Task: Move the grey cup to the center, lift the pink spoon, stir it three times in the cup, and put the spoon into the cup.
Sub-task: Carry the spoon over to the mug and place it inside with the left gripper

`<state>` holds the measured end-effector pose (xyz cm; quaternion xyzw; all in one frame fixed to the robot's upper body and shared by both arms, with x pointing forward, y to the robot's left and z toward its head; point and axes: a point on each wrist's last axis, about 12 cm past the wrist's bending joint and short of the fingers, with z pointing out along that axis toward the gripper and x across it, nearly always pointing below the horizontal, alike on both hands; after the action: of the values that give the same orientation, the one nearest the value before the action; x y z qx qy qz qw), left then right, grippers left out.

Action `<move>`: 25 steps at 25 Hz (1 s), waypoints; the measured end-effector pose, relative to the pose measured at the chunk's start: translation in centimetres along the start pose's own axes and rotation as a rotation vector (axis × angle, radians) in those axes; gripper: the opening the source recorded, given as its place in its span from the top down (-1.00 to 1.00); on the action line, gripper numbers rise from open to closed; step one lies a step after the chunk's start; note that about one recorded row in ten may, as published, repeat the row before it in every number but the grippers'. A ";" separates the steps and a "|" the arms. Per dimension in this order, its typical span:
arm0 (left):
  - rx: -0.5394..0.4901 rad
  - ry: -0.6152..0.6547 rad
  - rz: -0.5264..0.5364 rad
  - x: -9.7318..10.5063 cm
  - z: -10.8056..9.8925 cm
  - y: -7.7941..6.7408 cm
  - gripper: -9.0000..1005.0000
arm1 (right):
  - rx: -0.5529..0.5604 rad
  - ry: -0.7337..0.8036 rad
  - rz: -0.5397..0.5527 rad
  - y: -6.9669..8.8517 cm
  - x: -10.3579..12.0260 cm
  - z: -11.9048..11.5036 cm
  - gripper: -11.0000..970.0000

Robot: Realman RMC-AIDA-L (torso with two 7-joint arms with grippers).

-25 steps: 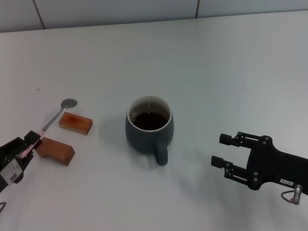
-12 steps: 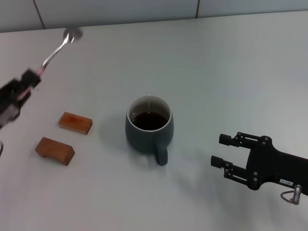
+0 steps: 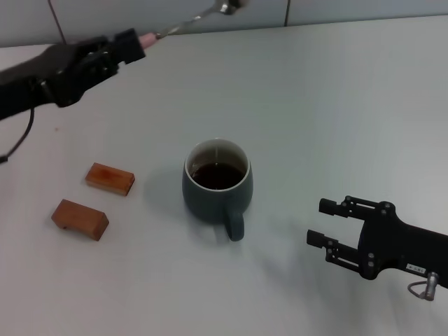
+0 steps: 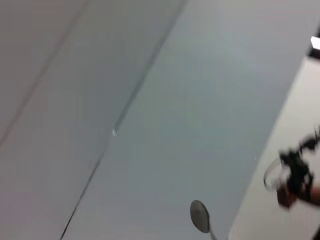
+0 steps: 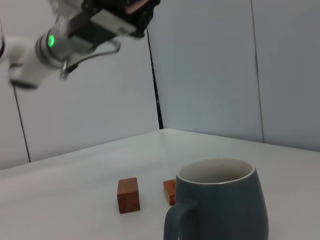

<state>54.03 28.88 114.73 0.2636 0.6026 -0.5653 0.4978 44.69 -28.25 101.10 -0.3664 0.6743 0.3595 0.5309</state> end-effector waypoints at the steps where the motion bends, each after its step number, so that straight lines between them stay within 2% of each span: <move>1: 0.012 0.046 0.053 -1.0 0.4 0.0 0.73 | 0.000 0.000 0.001 0.0 0.0 0.0 -0.22; 4: 0.037 0.174 0.179 -3.2 1.4 -0.3 0.73 | 0.002 0.000 0.005 0.1 0.1 -0.1 -0.22; 5: 0.045 0.253 0.262 -4.5 2.1 -0.7 0.73 | 0.002 0.000 0.006 0.1 0.1 -0.1 -0.22; 8: 0.029 0.359 0.377 -6.4 2.8 -1.4 0.73 | 0.005 -0.001 0.007 0.1 0.1 -0.1 -0.22; 9: 0.029 0.359 0.377 -6.4 2.8 -1.4 0.73 | 0.006 -0.001 0.006 0.1 0.1 -0.1 -0.22; 10: 0.007 0.449 0.455 -7.6 3.2 -2.1 0.73 | 0.006 0.000 0.005 0.1 0.1 -0.2 -0.22; 14: -0.019 0.551 0.513 -8.4 3.7 -2.7 0.73 | 0.007 0.002 0.003 0.0 0.1 -0.2 -0.22; 15: -0.046 0.659 0.555 -8.9 4.3 -3.2 0.73 | 0.007 0.002 0.002 0.0 0.1 -0.2 -0.22; 19: -0.065 0.799 0.597 -9.1 5.5 -4.0 0.73 | 0.009 0.004 0.002 0.0 0.1 -0.2 -0.22; 20: -0.065 0.799 0.597 -9.1 5.5 -4.0 0.73 | 0.010 0.005 0.003 0.0 0.1 -0.2 -0.22; 22: -0.077 0.918 0.635 -9.1 6.8 -4.8 0.73 | 0.010 0.005 0.003 0.0 0.1 -0.2 -0.22; 25: -0.077 0.945 0.642 -9.0 7.1 -5.0 0.73 | 0.009 0.004 0.005 0.0 0.1 -0.2 -0.22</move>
<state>55.05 23.26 125.90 0.6392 0.6695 -0.1844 0.3303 44.57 -28.45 101.01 -0.3631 0.6779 0.3568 0.5304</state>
